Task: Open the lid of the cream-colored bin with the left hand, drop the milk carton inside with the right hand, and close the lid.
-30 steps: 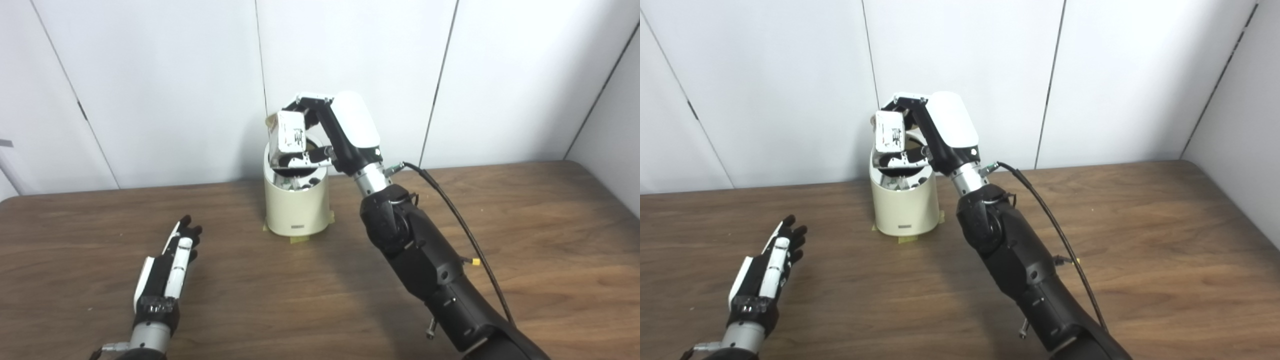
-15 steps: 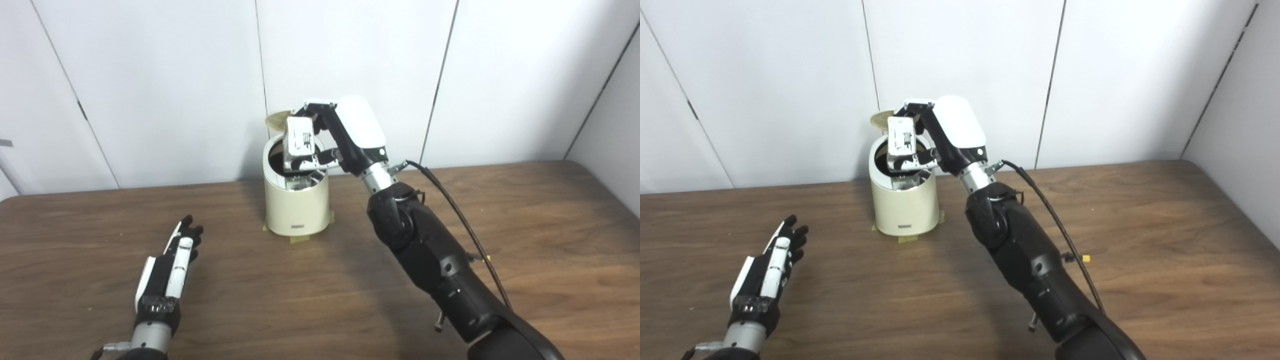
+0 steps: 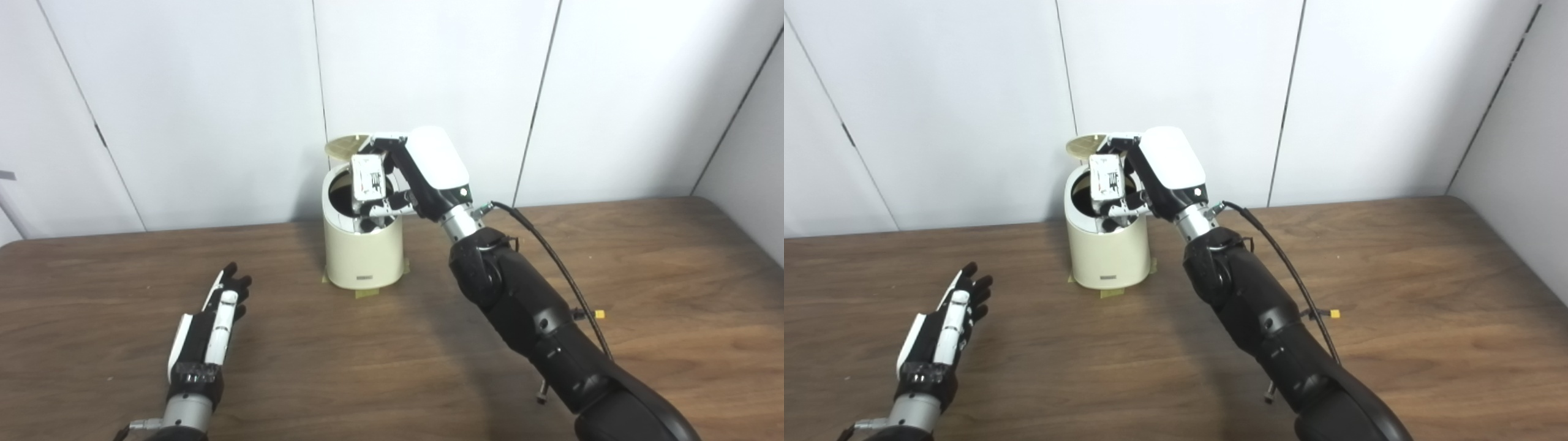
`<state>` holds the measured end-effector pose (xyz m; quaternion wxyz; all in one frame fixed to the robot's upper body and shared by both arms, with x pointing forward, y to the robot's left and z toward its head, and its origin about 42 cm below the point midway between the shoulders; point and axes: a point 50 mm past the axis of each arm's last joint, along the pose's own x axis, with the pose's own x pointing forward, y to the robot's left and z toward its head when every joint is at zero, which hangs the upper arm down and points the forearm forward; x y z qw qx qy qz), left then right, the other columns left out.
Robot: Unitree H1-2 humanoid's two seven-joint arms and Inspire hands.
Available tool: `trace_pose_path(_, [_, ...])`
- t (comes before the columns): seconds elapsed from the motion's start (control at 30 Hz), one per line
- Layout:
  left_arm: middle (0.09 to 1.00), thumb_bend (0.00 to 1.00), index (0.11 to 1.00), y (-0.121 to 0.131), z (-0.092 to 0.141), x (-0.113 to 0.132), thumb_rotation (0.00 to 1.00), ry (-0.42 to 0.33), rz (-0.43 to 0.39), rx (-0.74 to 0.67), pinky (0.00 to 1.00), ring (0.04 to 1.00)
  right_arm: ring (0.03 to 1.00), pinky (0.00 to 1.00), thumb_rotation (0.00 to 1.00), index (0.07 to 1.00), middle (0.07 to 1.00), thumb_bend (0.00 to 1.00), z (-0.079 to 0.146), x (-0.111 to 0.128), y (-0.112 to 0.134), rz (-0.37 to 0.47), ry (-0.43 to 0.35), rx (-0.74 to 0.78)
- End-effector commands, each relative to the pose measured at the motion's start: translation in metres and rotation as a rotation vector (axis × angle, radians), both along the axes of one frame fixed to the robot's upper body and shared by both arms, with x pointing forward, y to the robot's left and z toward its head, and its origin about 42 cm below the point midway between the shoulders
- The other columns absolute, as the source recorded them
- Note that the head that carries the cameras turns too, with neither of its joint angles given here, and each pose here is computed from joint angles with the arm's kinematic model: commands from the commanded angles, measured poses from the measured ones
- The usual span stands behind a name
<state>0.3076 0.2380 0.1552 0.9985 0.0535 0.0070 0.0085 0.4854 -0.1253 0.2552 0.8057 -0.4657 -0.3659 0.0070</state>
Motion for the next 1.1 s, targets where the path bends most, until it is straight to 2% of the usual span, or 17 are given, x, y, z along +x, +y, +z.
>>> trace_pose_path(0.0, [0.927,0.45,0.992,-0.003,0.0158,0.0081,0.96,-0.084,-0.005,-0.007,0.95,0.943,0.399,0.38,0.0,0.514,0.498,0.52,0.0475,0.0072,0.0084,0.042,-0.145,0.041])
trace_pose_path(0.17, [0.925,0.46,0.99,-0.004,0.0136,0.0072,0.96,-0.073,-0.003,0.0,0.99,0.955,0.403,0.37,0.0,0.522,0.496,0.52,0.044,0.0064,0.0088,0.023,-0.11,0.024])
trace_pose_path(0.27, [0.93,0.46,0.993,-0.0038,0.0126,0.0071,0.94,-0.081,-0.008,-0.004,0.97,0.958,0.433,0.42,0.0,0.507,0.505,0.52,0.0421,0.0064,0.0079,-0.008,-0.109,-0.014])
trace_pose_path(0.33, [0.935,0.47,0.997,-0.0029,0.0121,0.0068,0.92,-0.082,-0.011,-0.009,0.96,0.959,0.579,0.5,0.0,0.486,0.516,0.53,0.0416,0.0062,0.0078,-0.027,-0.114,-0.039])
trace_pose_path(0.37, [0.934,0.47,0.996,-0.0023,0.0119,0.0067,0.91,-0.082,-0.01,-0.006,0.96,0.957,0.634,0.55,0.08,0.492,0.619,0.52,0.0416,0.0056,0.0082,-0.037,-0.115,-0.048])
trace_pose_path(0.4, [0.932,0.47,0.993,-0.0019,0.0117,0.0068,0.91,-0.081,-0.009,-0.002,0.95,0.954,0.663,0.57,0.11,0.494,0.672,0.52,0.0417,0.0052,0.0086,-0.045,-0.115,-0.053])
trace_pose_path(0.43, [0.931,0.46,0.992,-0.0015,0.0116,0.0069,0.92,-0.08,-0.008,0.001,0.95,0.954,0.679,0.58,0.11,0.589,0.707,0.67,0.0417,0.0048,0.0091,-0.05,-0.115,-0.055])
trace_pose_path(0.47, [0.931,0.45,0.991,-0.0011,0.0114,0.0068,0.92,-0.08,-0.009,0.004,0.96,0.956,0.691,0.59,0.12,0.65,0.733,0.76,0.0417,0.0043,0.0095,-0.053,-0.114,-0.055])
trace_pose_path(0.57, [0.935,0.45,0.991,-0.0002,0.0113,0.0057,0.93,-0.08,-0.01,0.009,0.98,0.97,0.71,0.62,0.12,0.696,0.753,0.81,0.0417,0.0033,0.0104,-0.057,-0.113,-0.058])
trace_pose_path(0.73, [0.93,0.45,0.99,-0.0001,0.0107,0.005,0.92,-0.08,-0.009,0.013,0.95,0.953,0.714,0.64,0.12,0.702,0.749,0.82,0.0413,0.0033,0.0106,-0.062,-0.112,-0.057])
trace_pose_path(0.9, [0.93,0.48,0.993,-0.0002,0.0102,0.0049,0.91,-0.073,-0.008,0.029,0.99,0.954,0.712,0.63,0.12,0.679,0.739,0.8,0.0405,0.0037,0.0096,-0.062,-0.121,-0.059])
trace_pose_path(1.07, [0.919,0.47,0.982,-0.0002,0.0105,0.0041,0.9,-0.067,-0.006,0.034,0.97,0.938,0.684,0.63,0.11,0.636,0.687,0.76,0.0399,0.0034,0.0087,-0.058,-0.119,-0.051])
